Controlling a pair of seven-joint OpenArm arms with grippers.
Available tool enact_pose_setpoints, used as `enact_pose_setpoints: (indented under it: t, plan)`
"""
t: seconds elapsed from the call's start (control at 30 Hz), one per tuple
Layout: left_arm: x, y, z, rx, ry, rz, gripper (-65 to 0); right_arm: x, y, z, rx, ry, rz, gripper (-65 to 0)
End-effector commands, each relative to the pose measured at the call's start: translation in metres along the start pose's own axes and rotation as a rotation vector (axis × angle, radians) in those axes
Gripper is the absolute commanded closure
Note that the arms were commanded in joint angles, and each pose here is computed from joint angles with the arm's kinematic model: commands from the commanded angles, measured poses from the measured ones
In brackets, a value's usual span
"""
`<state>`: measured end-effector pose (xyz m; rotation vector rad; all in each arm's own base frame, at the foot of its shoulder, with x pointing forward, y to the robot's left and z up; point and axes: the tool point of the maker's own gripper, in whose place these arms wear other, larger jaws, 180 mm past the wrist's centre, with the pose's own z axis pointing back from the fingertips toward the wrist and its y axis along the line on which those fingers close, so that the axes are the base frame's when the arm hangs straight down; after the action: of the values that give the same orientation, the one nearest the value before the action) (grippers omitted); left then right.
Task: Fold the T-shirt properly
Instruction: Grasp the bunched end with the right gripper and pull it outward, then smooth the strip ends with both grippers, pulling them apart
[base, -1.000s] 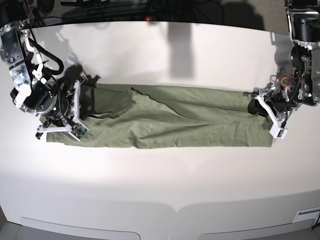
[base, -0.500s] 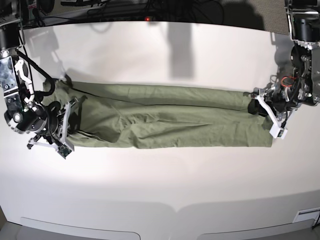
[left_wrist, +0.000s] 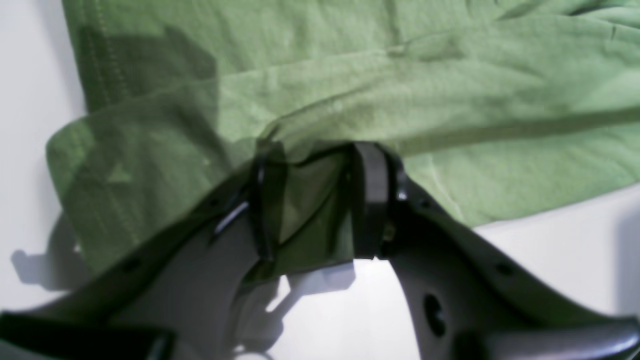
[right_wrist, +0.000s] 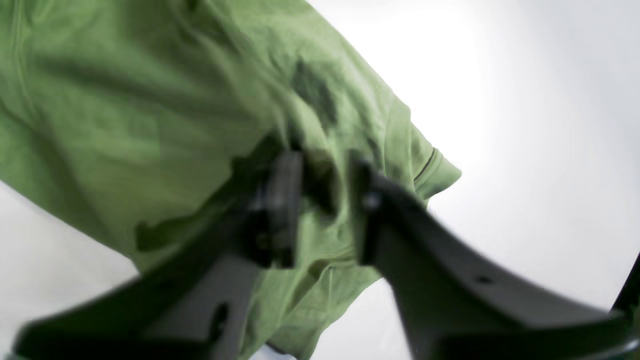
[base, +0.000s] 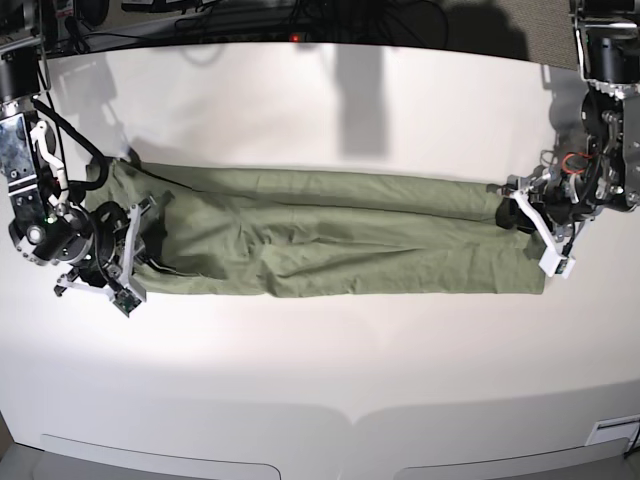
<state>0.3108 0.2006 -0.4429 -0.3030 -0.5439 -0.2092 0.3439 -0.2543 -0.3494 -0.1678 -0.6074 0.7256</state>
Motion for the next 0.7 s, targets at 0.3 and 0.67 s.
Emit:
enact_pose_setpoints:
  t: [0.3,0.67]
  plan:
    - [-0.006,0.008,0.003,0.029,0.042,-0.012,-21.9,0.02,-0.031,0.009,-0.114,-0.091,-0.096,-22.7]
    - [0.064,0.007,0.012,0.01,-0.086,-0.026,-21.9,0.087,-0.032,0.01,-0.121,-0.297,-0.357,-22.7]
